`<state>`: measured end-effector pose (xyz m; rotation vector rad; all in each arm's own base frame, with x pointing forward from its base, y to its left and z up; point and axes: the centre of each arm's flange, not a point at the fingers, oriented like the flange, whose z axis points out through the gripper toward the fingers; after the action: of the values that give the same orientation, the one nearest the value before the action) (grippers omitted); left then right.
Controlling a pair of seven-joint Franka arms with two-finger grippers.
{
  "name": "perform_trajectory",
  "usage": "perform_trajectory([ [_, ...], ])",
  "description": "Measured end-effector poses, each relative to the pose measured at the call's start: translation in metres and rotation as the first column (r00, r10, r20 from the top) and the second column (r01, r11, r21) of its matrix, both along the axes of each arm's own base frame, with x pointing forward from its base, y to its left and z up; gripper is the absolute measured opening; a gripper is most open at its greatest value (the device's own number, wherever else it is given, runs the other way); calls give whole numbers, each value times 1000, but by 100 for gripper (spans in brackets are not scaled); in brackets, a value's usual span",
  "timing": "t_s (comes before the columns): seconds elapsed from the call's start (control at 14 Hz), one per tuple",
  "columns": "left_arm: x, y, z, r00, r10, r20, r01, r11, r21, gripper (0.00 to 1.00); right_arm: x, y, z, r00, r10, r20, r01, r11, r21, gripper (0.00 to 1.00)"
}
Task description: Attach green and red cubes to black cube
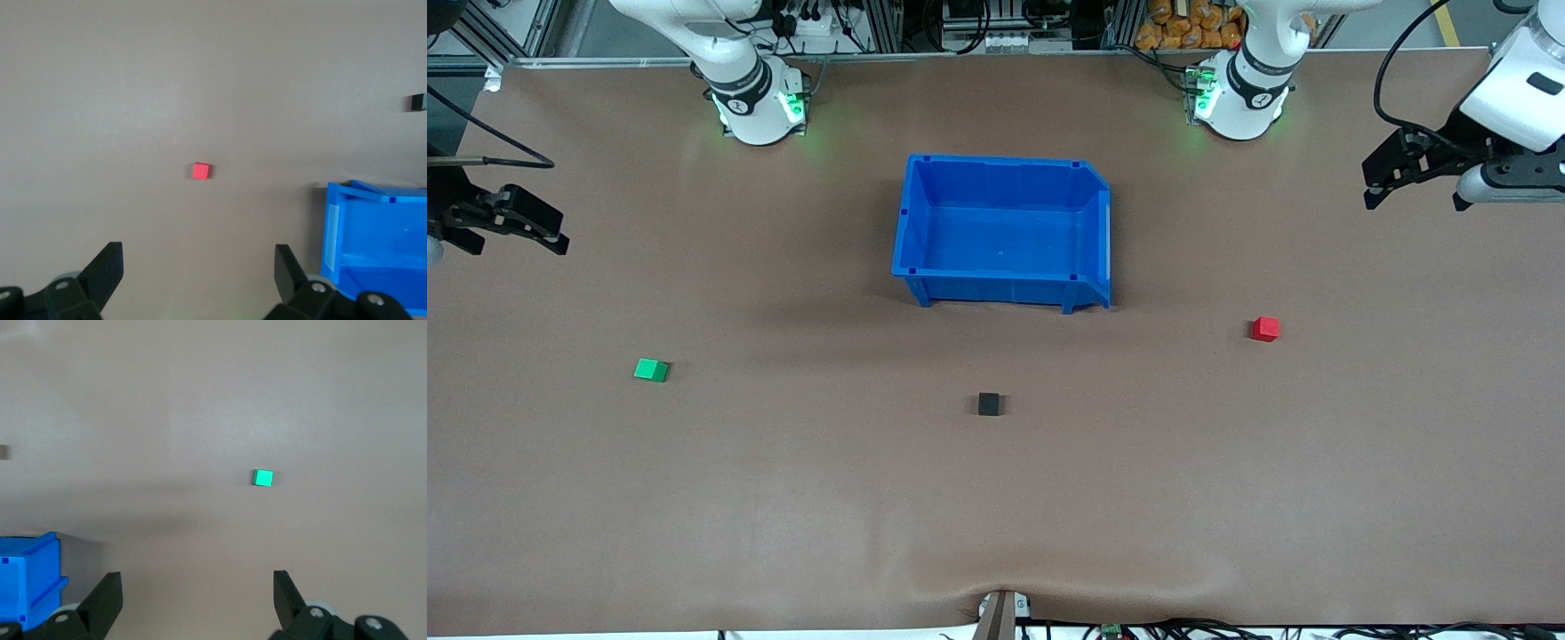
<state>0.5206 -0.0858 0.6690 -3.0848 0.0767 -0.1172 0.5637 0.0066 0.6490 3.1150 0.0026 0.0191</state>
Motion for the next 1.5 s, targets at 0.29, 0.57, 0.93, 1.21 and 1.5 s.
perform_trajectory([
  [0.29, -4, 0, -3, 999, 1, -34, -1, 1000, 1, 100, 0, 0, 0, 1000, 0, -1, 0, 1000, 0, 100],
  [0.57, -4, 0, -5, 999, -1, -49, 1, 1000, 3, 100, 0, 0, 0, 1000, 0, -1, 0, 1000, 0, 100],
  [0.93, -6, -2, -9, 997, -5, -80, 6, 1000, 7, 100, 1, -1, -3, 1000, -2, -6, 2, 1000, 0, 100],
  [1.21, -7, -5, -9, 997, -11, -78, 12, 1000, 7, 100, 2, -5, -4, 1000, -8, -8, 8, 1000, 0, 100],
  [1.5, -6, -2, -2, 998, -5, -65, 5, 1000, 4, 100, 3, -6, -5, 1000, -11, -10, 11, 1000, 0, 100],
])
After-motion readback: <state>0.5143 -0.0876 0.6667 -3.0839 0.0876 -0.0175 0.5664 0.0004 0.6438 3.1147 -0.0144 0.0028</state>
